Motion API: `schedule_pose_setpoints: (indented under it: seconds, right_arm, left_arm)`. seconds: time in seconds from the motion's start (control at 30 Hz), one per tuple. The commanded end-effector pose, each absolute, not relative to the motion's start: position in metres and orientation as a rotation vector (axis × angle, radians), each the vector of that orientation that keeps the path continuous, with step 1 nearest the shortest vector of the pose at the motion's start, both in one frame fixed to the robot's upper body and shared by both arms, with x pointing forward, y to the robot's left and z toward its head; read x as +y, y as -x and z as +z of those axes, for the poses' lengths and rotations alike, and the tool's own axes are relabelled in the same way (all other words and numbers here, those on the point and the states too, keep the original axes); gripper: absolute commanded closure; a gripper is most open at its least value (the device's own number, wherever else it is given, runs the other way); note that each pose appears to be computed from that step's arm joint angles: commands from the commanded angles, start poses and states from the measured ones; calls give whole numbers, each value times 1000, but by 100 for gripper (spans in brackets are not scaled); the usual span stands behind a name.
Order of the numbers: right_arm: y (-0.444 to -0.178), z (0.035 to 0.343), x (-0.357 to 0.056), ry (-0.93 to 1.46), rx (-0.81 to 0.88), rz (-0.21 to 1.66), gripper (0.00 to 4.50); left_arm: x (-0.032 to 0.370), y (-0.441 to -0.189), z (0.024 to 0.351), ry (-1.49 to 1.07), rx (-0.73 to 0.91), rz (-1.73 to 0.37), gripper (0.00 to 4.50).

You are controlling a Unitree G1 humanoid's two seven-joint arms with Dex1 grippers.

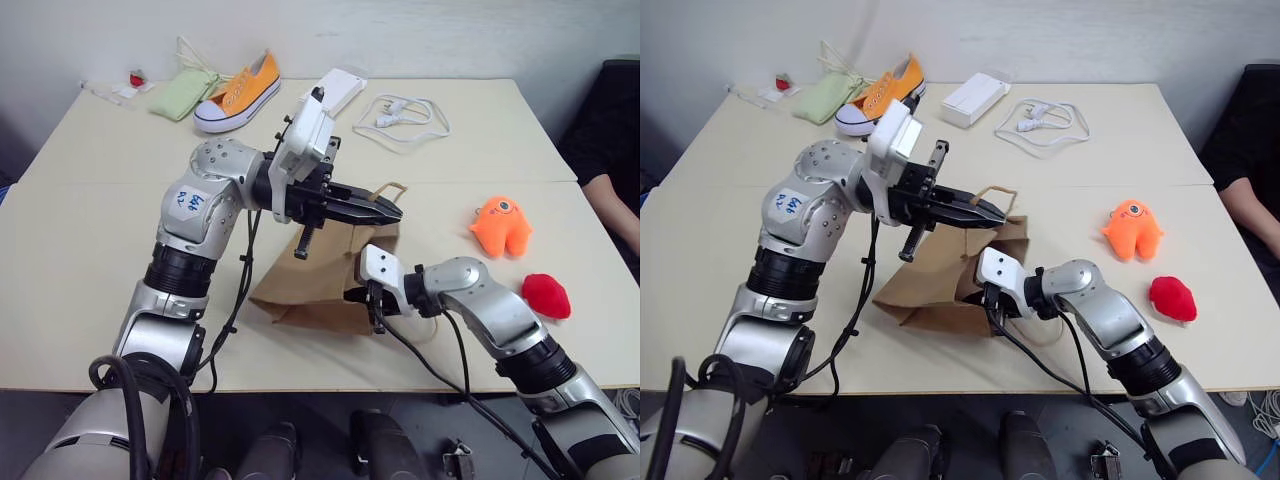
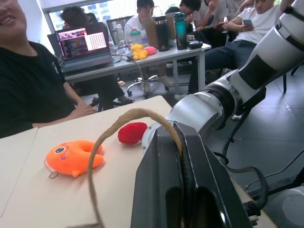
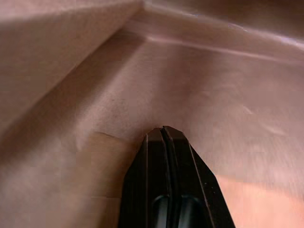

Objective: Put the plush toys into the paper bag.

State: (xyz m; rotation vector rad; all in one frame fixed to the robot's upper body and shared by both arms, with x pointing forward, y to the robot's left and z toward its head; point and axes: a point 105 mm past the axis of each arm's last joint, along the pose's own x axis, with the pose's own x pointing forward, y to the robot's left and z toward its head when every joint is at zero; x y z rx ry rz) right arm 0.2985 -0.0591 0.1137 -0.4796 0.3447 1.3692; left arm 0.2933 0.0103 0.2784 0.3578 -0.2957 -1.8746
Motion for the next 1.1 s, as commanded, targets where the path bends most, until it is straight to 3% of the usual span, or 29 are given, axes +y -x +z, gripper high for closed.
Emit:
schedule_pose_setpoints:
  seconds: [0.03,0.27,0.47,0.73,0.9,1.0,1.1]
  right_arm:
    - [-293,118,-58,457,393,1419,447]
    - [-315,121,-48,158,423,1269,447]
    - [-325,95,-43,-121,565,1059,447]
    - [-356,91,-52,18,505,817,447]
    - [-361,109,-47,163,423,836,447]
    - [-352,149,-21,-173,365,970,447]
    - [-355,151,-17,-262,388,987,447]
  left_arm:
    - [-8,-279,288,-472,-389,-1970,450]
    - [-11,-269,285,-485,-396,-2031,450]
    - [-2,-274,283,-460,-367,-1991,450]
    - [-3,-282,300,-380,-413,-1907,450]
    - [-2,-288,321,-262,-436,-1848,450]
    - [-3,-284,309,-281,-410,-1862,450]
    - [-3,-285,299,-292,-391,-1860,450]
